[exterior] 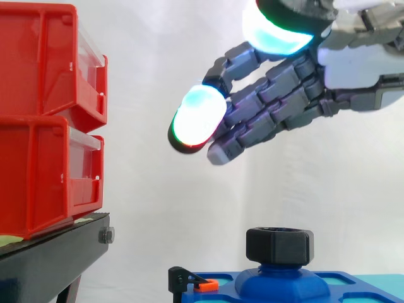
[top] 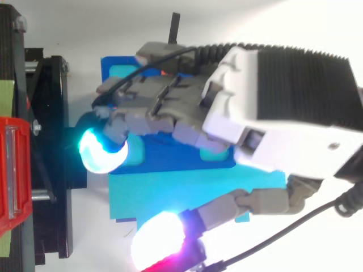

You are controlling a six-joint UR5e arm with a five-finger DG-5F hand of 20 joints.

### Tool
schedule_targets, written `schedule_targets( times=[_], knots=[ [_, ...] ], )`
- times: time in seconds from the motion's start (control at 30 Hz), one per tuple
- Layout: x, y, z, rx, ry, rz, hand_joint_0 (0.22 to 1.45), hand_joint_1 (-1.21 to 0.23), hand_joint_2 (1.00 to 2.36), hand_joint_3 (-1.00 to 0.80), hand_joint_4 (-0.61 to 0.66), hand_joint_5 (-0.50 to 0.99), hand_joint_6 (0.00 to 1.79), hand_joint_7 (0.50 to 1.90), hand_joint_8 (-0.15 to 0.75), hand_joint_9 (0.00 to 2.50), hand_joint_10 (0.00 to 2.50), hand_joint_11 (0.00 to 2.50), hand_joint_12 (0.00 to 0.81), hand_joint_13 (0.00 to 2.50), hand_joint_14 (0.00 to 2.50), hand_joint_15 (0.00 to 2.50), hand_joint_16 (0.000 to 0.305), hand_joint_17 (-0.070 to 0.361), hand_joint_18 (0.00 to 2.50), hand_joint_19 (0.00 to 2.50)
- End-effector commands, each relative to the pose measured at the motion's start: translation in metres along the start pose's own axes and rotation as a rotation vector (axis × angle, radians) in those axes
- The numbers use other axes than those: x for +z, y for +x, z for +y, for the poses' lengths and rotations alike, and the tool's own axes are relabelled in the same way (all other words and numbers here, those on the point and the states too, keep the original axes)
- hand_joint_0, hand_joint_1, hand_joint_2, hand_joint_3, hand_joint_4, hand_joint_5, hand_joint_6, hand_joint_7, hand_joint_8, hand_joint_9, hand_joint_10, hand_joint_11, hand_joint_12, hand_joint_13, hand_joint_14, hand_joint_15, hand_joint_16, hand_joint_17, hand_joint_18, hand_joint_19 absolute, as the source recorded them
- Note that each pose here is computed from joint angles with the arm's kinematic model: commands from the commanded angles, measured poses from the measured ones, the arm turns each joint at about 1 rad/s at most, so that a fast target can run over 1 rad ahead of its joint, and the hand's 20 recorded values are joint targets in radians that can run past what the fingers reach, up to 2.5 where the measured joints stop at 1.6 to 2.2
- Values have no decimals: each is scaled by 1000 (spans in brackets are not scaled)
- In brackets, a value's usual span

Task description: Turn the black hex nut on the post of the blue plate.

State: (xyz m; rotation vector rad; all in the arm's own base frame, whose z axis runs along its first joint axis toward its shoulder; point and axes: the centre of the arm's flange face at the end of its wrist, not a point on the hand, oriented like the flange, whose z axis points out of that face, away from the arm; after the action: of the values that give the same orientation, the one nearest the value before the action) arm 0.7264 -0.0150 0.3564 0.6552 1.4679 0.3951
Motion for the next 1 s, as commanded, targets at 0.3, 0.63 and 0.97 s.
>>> schedule_targets(
  times=[0.3,0.63,0.97],
  knots=[
    [6,30,-8,-58,7,43,466,-523,1000,-500,218,-203,502,810,280,367,0,0,399,318,0,18,59,132,281,136],
    [1,29,-14,-131,20,96,468,-521,1000,-500,218,-201,502,811,280,376,0,0,399,329,1,12,58,131,291,140],
    [-7,39,-30,-243,33,157,469,-519,1000,-500,218,-200,502,811,280,383,0,0,396,348,0,21,58,131,319,153]
  ],
)
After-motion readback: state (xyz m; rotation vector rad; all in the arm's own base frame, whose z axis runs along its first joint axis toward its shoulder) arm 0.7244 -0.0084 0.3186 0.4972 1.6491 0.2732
